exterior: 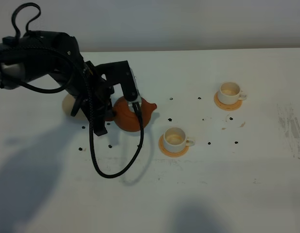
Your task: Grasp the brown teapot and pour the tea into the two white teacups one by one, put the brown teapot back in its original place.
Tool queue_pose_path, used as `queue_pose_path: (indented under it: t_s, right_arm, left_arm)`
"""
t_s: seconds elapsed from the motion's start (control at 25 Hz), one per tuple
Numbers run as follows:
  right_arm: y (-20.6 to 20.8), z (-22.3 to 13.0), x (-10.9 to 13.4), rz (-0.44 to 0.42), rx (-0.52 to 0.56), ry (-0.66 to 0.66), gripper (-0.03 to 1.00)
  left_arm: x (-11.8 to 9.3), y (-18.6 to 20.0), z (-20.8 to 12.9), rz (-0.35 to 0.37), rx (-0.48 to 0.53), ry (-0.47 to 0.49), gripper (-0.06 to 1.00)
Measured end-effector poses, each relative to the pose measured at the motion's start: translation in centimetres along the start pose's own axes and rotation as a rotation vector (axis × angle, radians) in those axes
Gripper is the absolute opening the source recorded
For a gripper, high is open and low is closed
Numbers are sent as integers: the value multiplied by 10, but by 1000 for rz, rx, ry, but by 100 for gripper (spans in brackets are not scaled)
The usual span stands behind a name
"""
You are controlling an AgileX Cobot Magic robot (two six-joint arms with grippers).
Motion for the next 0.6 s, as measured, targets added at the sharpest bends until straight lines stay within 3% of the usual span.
queue_pose_path:
  t_s: [0.6]
  right_arm:
    - [0, 0, 0, 0, -1, 0, 49]
  left_arm:
    - [5, -11, 26, 79, -31, -232, 8]
Point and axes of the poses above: a point on each arm's last joint axis where the gripper is mounted, y pointing back along that axis away from the gripper, x along the wrist's bending axis when the last joint is at zero, z = x × y, the point moved 5 cm from there along -y, pointing out along that axis toward the gripper, and after that the axes turned 6 degrees about y, right-handed, at the moved point
